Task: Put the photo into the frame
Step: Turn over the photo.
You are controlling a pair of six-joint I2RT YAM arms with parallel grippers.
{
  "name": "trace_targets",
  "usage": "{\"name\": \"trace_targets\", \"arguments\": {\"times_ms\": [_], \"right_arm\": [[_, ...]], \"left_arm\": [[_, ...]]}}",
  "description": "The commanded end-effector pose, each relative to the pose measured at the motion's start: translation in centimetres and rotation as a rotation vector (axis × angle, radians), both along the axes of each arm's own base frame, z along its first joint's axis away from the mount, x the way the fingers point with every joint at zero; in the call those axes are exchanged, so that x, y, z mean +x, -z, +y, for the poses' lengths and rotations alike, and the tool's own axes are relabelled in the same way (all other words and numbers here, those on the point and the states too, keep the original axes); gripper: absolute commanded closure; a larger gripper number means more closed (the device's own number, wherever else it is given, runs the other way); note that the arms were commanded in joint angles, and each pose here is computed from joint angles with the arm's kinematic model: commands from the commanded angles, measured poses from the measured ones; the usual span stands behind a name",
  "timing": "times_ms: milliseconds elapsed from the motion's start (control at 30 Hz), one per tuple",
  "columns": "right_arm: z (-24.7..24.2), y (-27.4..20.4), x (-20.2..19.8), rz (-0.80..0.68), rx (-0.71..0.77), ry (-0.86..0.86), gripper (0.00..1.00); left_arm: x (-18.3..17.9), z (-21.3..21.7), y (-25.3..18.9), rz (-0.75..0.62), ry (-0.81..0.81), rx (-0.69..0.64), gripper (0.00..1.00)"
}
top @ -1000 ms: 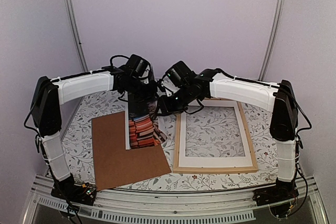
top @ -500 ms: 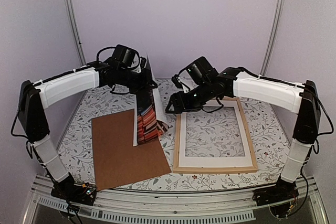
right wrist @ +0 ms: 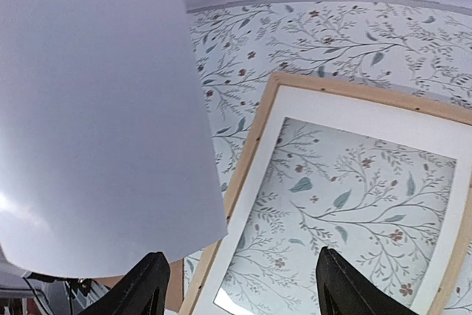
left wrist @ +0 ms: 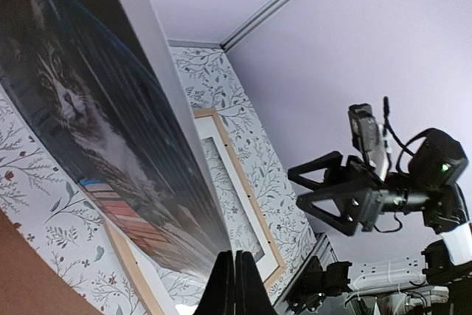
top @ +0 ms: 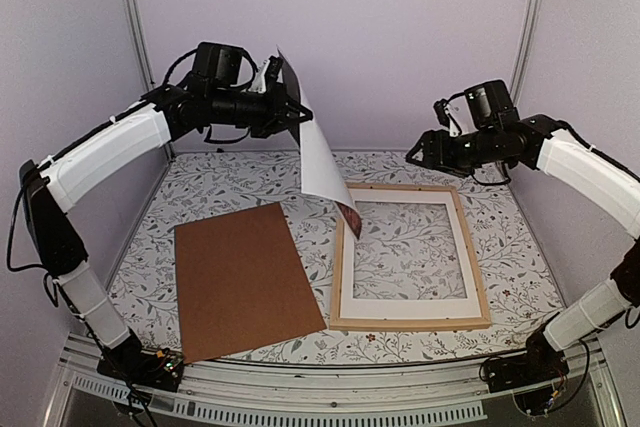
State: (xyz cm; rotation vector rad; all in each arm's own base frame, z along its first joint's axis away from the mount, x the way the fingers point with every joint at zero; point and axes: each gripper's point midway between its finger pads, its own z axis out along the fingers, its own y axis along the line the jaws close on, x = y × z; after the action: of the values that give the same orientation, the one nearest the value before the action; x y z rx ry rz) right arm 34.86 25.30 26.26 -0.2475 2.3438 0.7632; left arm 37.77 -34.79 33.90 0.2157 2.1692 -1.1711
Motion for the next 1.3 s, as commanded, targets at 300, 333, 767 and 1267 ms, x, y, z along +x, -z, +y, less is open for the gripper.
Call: {"name": "trace_targets", "arguments": {"times_ms": [300,333,767,1267], "right_arm": [[-20.7,3.1,2.7,0.044,-0.214,0.472,0.27],[-21.6,3.3,2.7,0.049,-0.219,0.489,0.27],[-25.3,5.4,2.3,0.088,-0.212,0.532,0.27],[-24.1,7.8,2.0,0.136,-0.166,0.488,0.27]], "left_arm": [[-5.3,-12.6,-7.1,-0.059,0.395,-0.259,1.00],[-5.5,-13.8,-7.4,-0.059,0.423,-0.271,1.00],[-8.9,-17.5,-1.9,-0.041,0.580,-0.201,1.00],[-6.8,-11.5,17.8,0.416,0.310,-0.091,1.00]]}}
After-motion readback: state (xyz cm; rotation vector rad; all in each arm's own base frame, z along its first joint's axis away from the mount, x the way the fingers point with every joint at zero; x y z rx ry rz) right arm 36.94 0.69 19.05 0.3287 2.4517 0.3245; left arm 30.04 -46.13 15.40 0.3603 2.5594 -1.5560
